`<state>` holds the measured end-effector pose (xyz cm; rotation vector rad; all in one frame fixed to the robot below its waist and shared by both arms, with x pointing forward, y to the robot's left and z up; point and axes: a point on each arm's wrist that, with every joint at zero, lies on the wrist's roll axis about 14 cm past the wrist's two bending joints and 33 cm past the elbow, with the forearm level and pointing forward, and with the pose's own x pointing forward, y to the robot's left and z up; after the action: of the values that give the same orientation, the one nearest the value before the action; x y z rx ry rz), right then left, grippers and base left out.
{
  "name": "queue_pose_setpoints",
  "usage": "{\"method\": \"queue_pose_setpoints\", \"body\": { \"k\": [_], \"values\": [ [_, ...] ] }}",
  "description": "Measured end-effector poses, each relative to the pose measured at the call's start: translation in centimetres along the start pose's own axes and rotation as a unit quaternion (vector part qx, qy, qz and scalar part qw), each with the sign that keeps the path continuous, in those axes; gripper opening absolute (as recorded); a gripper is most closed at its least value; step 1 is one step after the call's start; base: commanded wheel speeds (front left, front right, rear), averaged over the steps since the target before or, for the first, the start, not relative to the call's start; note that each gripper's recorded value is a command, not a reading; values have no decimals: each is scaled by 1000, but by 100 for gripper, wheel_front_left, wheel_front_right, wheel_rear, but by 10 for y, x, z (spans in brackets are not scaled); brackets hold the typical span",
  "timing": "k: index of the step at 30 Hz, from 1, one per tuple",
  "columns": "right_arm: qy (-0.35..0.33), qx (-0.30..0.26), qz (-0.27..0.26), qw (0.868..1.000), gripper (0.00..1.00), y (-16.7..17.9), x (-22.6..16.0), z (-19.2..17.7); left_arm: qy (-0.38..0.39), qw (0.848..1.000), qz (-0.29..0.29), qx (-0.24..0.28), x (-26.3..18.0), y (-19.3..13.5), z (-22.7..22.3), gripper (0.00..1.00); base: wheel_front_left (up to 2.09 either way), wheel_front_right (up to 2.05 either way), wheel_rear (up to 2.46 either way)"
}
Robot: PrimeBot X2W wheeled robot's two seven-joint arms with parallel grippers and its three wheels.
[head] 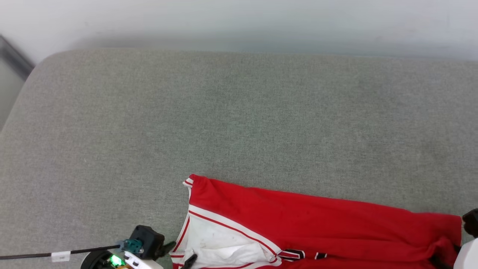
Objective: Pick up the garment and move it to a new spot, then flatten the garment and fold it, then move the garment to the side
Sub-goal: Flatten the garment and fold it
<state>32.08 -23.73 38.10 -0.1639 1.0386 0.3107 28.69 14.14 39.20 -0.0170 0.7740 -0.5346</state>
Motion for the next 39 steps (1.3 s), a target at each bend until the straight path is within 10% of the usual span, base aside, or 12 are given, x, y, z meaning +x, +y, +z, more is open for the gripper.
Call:
{"method": "queue_pose_setpoints", "body": {
  "k": [10,27,39],
  "values": [
    [-93,34,-18,995,100,-8,-47,33,-168,985,48,-10,-18,10,63,100,0,0,0],
    [-104,206,-66,971,100,-15,-27,17,-443,878,179,28,-69,48,168,100,0,0,0],
    [-58,259,-61,962,100,-5,10,-16,-445,870,209,37,-74,60,154,100,0,0,0]
  ]
}}
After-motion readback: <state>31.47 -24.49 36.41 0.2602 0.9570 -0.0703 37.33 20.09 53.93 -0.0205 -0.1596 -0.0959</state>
